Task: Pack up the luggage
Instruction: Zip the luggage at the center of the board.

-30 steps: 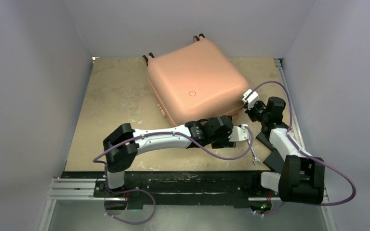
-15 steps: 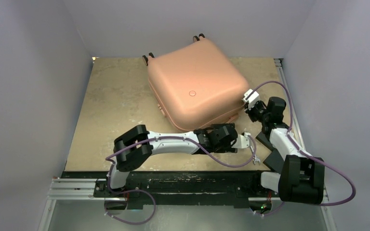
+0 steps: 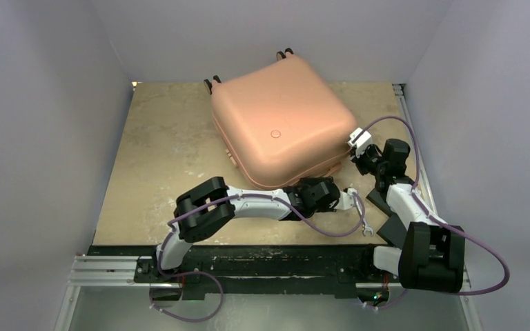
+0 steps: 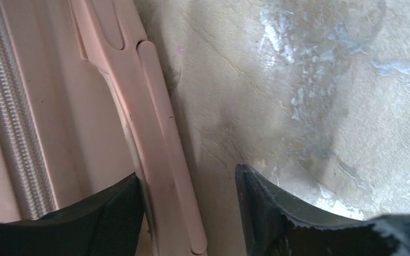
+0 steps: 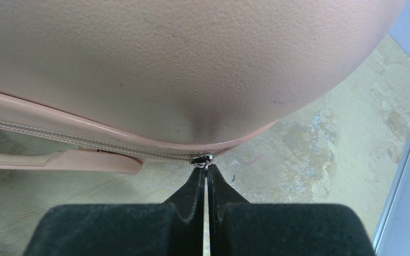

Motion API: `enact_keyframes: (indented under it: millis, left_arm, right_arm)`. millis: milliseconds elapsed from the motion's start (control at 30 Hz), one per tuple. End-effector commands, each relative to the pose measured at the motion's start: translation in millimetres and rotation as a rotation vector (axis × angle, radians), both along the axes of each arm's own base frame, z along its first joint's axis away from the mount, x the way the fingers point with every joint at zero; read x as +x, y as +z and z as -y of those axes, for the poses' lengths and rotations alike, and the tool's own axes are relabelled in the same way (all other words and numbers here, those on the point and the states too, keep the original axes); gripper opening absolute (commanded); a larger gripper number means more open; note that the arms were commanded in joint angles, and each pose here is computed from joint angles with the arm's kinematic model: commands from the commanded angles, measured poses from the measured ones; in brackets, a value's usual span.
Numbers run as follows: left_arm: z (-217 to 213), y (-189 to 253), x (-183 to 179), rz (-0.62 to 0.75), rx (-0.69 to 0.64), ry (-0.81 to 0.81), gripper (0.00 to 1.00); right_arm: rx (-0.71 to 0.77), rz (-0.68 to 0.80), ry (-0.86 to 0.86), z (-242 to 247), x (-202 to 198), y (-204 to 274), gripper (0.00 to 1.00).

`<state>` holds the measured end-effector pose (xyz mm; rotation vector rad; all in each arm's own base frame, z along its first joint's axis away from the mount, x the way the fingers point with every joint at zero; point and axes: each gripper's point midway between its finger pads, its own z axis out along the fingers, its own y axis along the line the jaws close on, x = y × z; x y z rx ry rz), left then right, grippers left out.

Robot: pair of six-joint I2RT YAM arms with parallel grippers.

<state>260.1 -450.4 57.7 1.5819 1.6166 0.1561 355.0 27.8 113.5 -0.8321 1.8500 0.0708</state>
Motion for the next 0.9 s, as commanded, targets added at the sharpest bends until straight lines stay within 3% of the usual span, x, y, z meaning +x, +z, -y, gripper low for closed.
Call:
enact_keyframes:
  millis: [0,67,167,433,867]
  left_arm:
    - [-18.6,-25.4,16.2,-0.078,0.031,0.066,0.53]
    - [-23.8,-29.3,21.4,-0.095,0.035,0.079,0.35]
    - [-30.0,-30.3,25.1,-0.122,0.036,0.087,0.00]
    - [-52.7,-21.0,14.0,-0.281,0.017,0.042,0.00]
    - [-85.2,-23.2,-7.0,-0.383,0.041,-0.009,0.00]
  right_arm:
    - [0.047,-0.039,0.061,-15.2,-9.1,-2.5,0.00]
    - [0.049,-0.040,0.063,-15.6,-9.2,-2.8,0.00]
    - [0.048,-0.042,0.060,-14.7,-8.7,-2.5,0.00]
    - [0.033,-0.018,-0.078,9.2,5.3,0.7,0.00]
    - [0.079,0.014,-0.147,30.3,15.2,19.5,0.00]
